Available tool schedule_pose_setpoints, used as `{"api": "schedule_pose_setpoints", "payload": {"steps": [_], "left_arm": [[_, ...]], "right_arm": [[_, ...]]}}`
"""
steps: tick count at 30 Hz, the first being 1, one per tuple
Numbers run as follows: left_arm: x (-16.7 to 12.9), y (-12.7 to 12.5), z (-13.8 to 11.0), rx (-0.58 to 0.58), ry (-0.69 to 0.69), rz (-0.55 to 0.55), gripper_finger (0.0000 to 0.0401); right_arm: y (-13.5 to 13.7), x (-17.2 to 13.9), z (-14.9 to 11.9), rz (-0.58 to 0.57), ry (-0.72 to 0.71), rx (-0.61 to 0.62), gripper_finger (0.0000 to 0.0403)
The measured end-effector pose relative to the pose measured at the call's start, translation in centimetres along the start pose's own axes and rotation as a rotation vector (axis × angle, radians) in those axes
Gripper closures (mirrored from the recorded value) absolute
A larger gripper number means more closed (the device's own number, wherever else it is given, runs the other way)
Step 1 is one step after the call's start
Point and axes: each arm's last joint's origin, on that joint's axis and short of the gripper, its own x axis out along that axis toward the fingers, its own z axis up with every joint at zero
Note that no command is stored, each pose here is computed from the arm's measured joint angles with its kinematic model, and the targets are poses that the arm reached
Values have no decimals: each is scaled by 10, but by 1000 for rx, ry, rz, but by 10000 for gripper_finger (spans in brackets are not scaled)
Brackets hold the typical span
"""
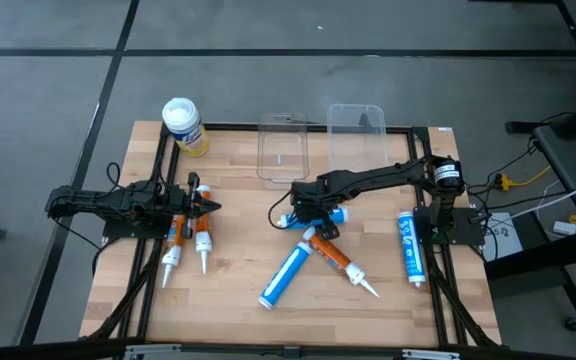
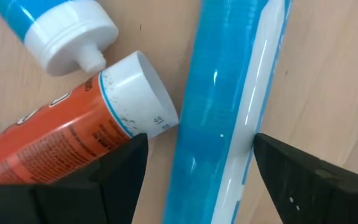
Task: Pick & place silicon tubes, Sealant and Lysol wipes
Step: Put the top blue sealant into the right transparent bin
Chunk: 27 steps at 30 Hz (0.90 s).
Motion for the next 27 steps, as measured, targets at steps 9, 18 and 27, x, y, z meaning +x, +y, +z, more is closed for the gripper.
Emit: {"api": "schedule_pose_setpoints", "payload": {"steps": [9, 18, 27], "left_arm": [[0, 0, 0, 0, 0, 0, 390], [0, 0, 0, 0, 0, 0, 393], [0, 0, 0, 0, 0, 0, 389]], "right_arm": [[0, 1, 1, -2, -5, -18, 111], [-2, 21, 0, 11, 43, -18, 111], [-3, 32, -1, 16, 67, 9, 113]]}}
